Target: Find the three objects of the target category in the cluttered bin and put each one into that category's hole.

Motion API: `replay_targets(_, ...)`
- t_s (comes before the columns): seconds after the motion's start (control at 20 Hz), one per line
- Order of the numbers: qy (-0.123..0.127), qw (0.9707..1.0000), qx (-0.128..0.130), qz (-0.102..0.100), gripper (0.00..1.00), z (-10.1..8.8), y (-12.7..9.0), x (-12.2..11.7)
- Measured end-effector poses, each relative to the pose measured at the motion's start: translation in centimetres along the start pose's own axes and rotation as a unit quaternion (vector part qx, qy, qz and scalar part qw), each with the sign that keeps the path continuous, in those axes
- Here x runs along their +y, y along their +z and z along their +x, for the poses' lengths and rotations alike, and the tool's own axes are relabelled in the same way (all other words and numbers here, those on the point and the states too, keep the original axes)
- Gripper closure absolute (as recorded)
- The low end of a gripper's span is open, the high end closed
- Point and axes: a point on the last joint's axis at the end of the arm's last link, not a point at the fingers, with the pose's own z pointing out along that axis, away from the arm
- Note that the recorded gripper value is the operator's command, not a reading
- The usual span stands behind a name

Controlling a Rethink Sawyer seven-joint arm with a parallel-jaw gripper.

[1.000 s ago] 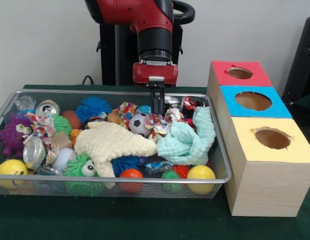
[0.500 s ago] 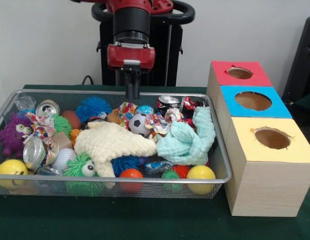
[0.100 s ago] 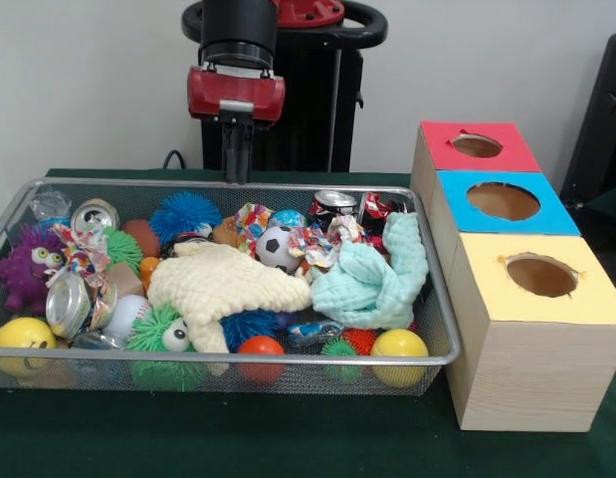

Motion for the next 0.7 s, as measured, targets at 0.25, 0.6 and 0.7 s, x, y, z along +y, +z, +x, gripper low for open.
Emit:
replay_targets(0.25, -0.001, 1.0000, 0.000, -0.001, 0.00, -0.1, 0.0, 0.2)
replay_targets(0.6, -0.007, 1.0000, -0.001, -0.006, 0.00, -0.2, 0.1, 0.9)
replay_targets(0.7, -0.010, 0.9999, -0.001, -0.011, 0.00, -0.2, 0.2, 1.6)
